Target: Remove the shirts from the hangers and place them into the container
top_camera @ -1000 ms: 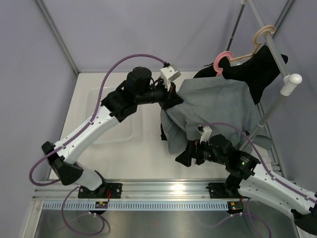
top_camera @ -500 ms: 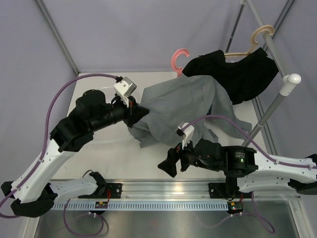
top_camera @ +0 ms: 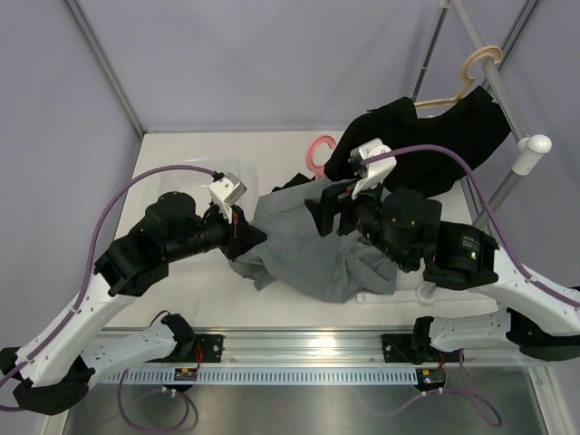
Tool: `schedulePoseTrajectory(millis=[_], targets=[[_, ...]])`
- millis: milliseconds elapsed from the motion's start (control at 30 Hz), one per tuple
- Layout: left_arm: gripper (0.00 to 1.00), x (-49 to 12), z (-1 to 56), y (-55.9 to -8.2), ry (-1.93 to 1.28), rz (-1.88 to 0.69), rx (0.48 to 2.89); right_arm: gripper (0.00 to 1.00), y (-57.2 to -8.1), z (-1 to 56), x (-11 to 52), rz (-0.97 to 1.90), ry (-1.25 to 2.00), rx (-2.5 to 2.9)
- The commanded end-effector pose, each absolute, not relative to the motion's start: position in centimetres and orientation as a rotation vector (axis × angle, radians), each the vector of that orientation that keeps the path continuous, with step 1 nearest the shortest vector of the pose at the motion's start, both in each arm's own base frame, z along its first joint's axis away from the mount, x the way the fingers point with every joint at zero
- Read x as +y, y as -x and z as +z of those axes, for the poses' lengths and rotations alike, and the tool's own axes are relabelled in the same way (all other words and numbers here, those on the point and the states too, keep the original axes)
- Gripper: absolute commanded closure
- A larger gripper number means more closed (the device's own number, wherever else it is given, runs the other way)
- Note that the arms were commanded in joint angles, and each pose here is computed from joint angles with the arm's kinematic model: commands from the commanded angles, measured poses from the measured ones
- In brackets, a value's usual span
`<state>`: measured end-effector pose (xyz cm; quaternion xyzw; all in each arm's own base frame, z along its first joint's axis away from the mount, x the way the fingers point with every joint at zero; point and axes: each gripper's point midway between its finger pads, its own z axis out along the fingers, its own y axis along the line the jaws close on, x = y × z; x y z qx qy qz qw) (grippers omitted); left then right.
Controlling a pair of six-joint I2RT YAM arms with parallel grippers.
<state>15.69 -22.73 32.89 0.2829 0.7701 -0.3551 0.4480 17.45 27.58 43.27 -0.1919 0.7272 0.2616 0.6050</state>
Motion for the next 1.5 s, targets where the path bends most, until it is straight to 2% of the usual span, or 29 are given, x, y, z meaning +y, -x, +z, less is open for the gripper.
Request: schedulePoseTrajectory(millis=[0,300,567,733,767,867,900,967,1000,1033,1133,1200,1267,1367,1467], targets=[[1.00,-23.4,36.4,-13.8,-0.716,-1.031,1.751,0.28,-19.9,45.4,25.3,0.516,0.433,1.648],[1.00,-22.6,38.4,-10.9,-0.764,-1.129,1.671,0.28,-22.2,44.1,26.0,0.467,0.458,1.657],[1.00,-22.3,38.2,-10.3,-0.774,-1.146,1.657,0.32,-22.9,44.2,27.0,0.503,0.457,1.655],[1.00,-22.3,38.7,-9.6,-0.791,-1.173,1.632,0.46,-23.4,43.8,27.1,0.486,0.456,1.662],[1.00,-22.2,38.6,-9.6,-0.792,-1.174,1.633,0.53,-23.5,43.8,27.1,0.486,0.453,1.660],[1.00,-22.2,38.4,-9.4,-0.800,-1.174,1.632,0.61,-23.5,44.2,27.0,0.492,0.452,1.651],[1.00,-22.2,38.3,-9.5,-0.796,-1.173,1.636,0.73,-23.5,44.2,27.1,0.494,0.455,1.650],[1.00,-22.3,38.1,-9.5,-0.798,-1.173,1.643,0.84,-23.5,44.4,27.0,0.487,0.455,1.652],[1.00,-22.2,38.1,-9.5,-0.801,-1.176,1.642,0.95,-23.7,44.7,26.9,0.481,0.449,1.650],[1.00,-22.3,38.0,-9.5,-0.801,-1.175,1.644,1.00,-23.7,44.6,26.9,0.477,0.448,1.654],[0.84,-22.2,37.4,-9.8,-0.795,-1.154,1.679,1.00,-23.6,45.2,26.6,0.477,0.445,1.645],[0.67,-22.1,36.9,-9.8,-0.793,-1.148,1.704,1.00,-23.6,45.6,26.3,0.474,0.440,1.640],[0.55,-21.9,35.9,-10.0,-0.777,-1.133,1.748,1.00,-23.7,45.8,25.7,0.448,0.434,1.639],[0.48,-21.7,34.4,-9.9,-0.773,-1.121,1.798,1.00,-23.5,46.6,24.9,0.437,0.429,1.626],[0.47,-21.5,33.3,-9.9,-0.760,-1.110,1.832,1.00,-23.4,47.3,24.1,0.418,0.419,1.616]])
